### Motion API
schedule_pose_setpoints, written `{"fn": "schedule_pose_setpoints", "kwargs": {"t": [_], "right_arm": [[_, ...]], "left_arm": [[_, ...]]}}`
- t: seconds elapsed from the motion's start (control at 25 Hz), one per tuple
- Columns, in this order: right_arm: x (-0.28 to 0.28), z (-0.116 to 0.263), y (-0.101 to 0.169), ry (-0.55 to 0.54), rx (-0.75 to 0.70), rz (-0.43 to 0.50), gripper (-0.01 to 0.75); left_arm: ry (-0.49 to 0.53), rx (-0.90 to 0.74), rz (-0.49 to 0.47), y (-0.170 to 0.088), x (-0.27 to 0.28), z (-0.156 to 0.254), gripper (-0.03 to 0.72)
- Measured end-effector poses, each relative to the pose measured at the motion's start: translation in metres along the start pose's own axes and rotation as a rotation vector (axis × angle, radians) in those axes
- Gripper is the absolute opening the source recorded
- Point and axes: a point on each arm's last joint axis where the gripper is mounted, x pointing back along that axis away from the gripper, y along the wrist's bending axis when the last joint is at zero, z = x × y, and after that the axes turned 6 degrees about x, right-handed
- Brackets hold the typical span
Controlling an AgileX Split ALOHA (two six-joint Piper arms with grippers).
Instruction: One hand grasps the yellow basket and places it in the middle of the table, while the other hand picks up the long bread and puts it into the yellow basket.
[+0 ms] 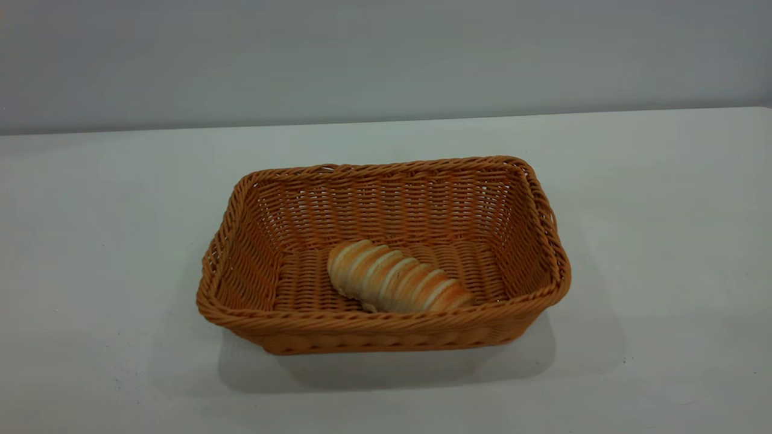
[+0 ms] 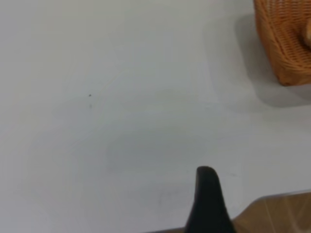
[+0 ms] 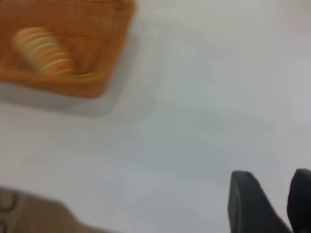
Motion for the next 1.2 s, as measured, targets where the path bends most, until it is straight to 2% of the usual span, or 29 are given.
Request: {"fn": "schedule_pose_setpoints", "kwargs": {"t": [0.16, 0.28, 0.76, 1.2], "right_arm": [[0.0007, 0.0003, 0.0012, 0.013, -0.071, 0.113, 0.238], [0.0009, 0.0004, 0.0016, 0.017, -0.095, 0.15, 0.238], [0.001, 0.0004, 0.0025, 0.022, -0.125, 0.191, 0.238], [0.001, 0.0004, 0.0026, 0.022, -0.127, 0.192, 0.238]], "left_arm": [[-0.002, 0.024, -0.03, -0.0007, 0.0001, 0.0001, 0.584], [-0.002, 0.027, -0.033, -0.0007, 0.0001, 0.0001, 0.584], [-0.002, 0.027, -0.033, -0.0007, 0.0001, 0.0001, 0.584], [-0.002, 0.029, -0.033, -0.0007, 0.0001, 0.0001, 0.584]]}}
